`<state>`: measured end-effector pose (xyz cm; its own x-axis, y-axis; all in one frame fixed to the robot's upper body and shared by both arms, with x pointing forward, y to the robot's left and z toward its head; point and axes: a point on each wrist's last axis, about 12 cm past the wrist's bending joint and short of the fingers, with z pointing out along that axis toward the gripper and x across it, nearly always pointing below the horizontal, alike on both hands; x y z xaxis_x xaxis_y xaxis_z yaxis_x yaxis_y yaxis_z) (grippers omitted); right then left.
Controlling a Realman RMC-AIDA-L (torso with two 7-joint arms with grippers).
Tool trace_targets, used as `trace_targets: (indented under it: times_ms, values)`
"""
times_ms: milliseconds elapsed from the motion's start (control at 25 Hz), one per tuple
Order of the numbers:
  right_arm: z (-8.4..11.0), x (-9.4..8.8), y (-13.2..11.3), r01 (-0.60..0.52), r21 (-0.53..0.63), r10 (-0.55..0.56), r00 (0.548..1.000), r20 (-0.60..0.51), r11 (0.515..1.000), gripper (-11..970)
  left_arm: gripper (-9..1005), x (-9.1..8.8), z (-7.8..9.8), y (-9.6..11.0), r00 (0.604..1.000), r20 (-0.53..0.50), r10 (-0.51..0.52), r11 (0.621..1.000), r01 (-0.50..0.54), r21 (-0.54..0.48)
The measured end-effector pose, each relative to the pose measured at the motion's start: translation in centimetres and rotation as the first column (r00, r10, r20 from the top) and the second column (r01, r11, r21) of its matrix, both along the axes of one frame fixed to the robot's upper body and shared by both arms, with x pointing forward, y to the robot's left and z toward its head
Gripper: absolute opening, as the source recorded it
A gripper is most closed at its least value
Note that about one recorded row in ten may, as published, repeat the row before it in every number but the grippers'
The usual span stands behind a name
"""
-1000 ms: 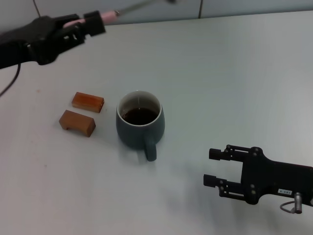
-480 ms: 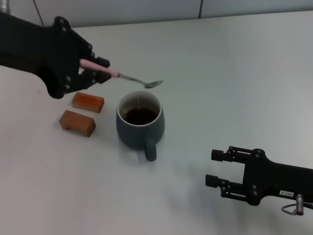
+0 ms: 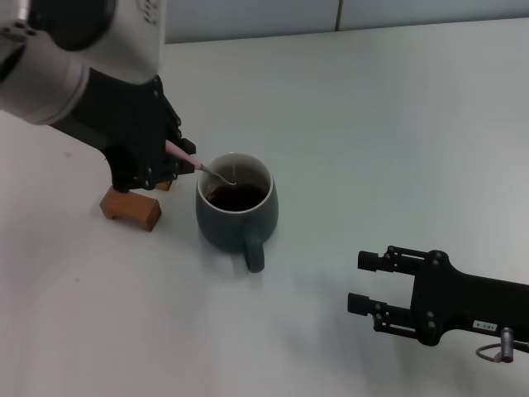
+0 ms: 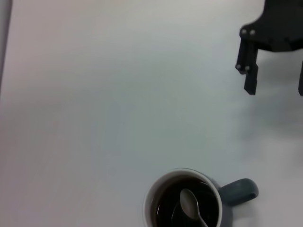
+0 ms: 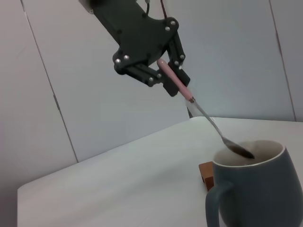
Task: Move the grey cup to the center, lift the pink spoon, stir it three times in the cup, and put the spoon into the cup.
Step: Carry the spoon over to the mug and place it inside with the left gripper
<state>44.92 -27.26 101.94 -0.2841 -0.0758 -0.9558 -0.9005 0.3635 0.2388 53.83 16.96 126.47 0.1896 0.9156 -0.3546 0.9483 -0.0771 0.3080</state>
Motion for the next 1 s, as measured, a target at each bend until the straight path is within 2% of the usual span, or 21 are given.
trace_targets:
  times_ms: [480, 800, 1000]
  values:
    - [-0.1, -0.2, 0.0, 0.002, 0.005, -0.002, 1.000, -0.013, 1.000, 653, 135, 1.2, -2.0, -3.6, 0.997, 0.034, -0.064, 0.987, 0.058, 0.148]
    - [-0.3, -0.6, 0.1, 0.004, 0.011, -0.004, 1.000, -0.023, 1.000, 653, 134, 2.1, -2.8, -4.4, 0.997, 0.048, -0.058, 0.975, 0.047, 0.219]
    - [-0.3, -0.6, 0.1, 0.004, 0.010, -0.004, 1.000, -0.024, 1.000, 653, 134, 1.9, -2.9, -4.4, 0.998, 0.005, -0.061, 0.965, 0.058, 0.254]
